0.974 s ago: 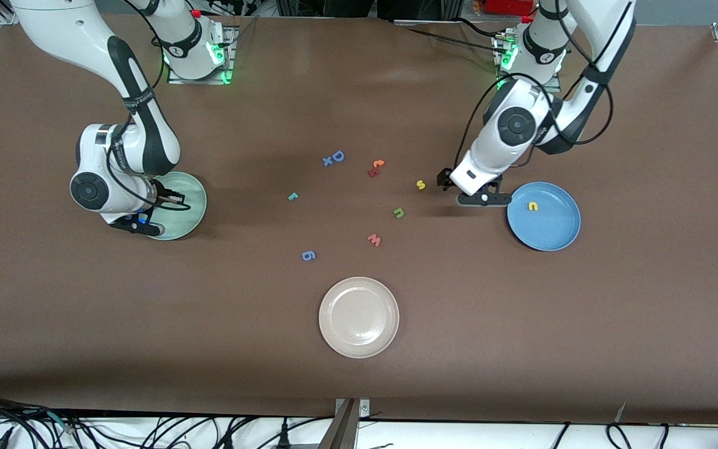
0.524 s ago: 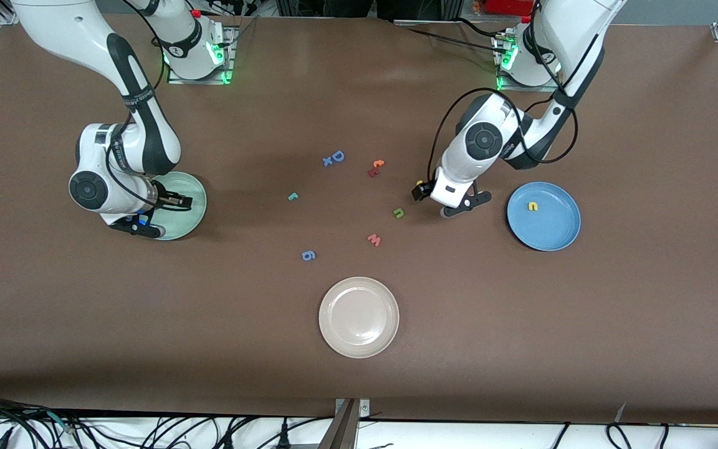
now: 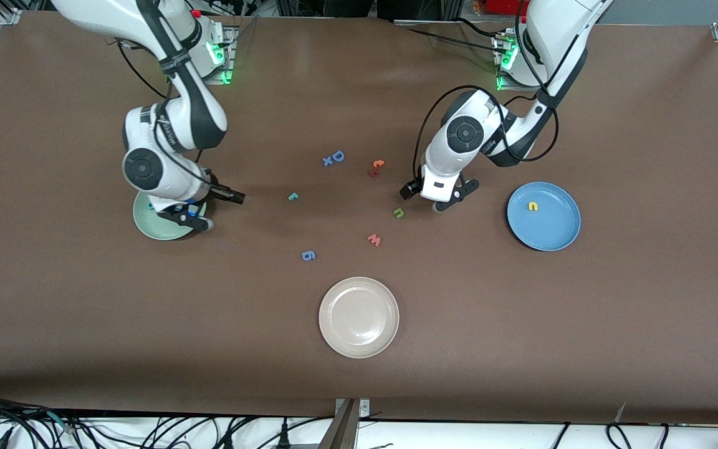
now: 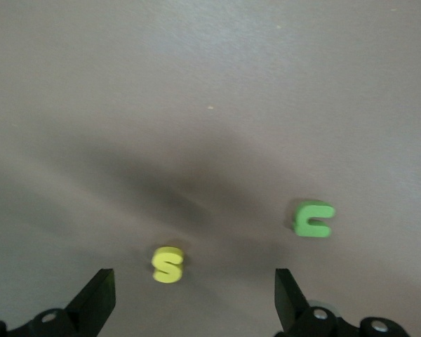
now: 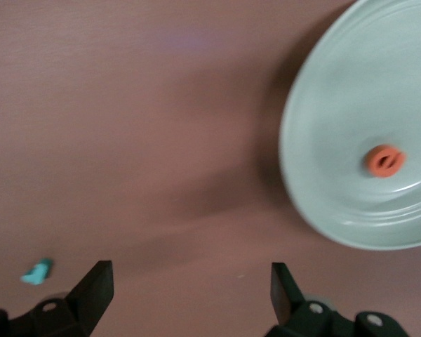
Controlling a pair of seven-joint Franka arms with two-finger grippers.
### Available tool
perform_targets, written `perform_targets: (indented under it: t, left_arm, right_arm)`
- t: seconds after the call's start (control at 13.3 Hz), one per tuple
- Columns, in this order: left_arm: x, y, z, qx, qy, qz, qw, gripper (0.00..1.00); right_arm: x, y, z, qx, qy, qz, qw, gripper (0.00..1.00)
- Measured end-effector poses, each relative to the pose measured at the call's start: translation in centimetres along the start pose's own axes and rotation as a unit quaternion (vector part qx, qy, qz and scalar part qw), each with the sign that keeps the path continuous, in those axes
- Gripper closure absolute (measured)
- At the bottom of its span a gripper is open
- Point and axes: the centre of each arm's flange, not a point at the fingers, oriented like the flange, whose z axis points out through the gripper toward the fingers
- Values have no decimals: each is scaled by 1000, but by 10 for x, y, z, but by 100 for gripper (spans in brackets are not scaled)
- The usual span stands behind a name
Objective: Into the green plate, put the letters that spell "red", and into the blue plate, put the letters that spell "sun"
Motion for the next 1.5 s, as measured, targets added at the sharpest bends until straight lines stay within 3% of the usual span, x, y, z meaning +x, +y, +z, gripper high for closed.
perform_targets:
  t: [0.37,0.67,0.97,1.05,1.12,1.2,1.35,1.5]
  left_arm:
    - [-22,0,22,1,-6,-4,1000,0]
    - [-25,-5,27,7,-8,-3,1000,0]
    - [-25,-5,27,7,-8,-3,1000,0]
    - [-25,-5,27,7,-8,-3,1000,0]
    - [-25,-5,27,7,-8,-3,1000,0]
    - [-25,-5,27,7,-8,-3,1000,0]
    - [-25,-5,27,7,-8,-3,1000,0]
    - [-25,-5,27,8,-8,-3,1000,0]
  right_arm:
    - [-44,-74,20,27,36,68,997,1]
    - [-63,-107,58,44,55,64,995,1]
    - [-63,-112,87,43,55,60,996,2]
    - [-63,-111,88,42,55,61,996,4]
    - [-63,-111,88,42,55,61,996,13]
    - [-63,-111,88,42,55,61,996,13]
    - [-63,-110,91,40,53,61,996,34]
    - [-63,-110,91,39,53,61,996,43]
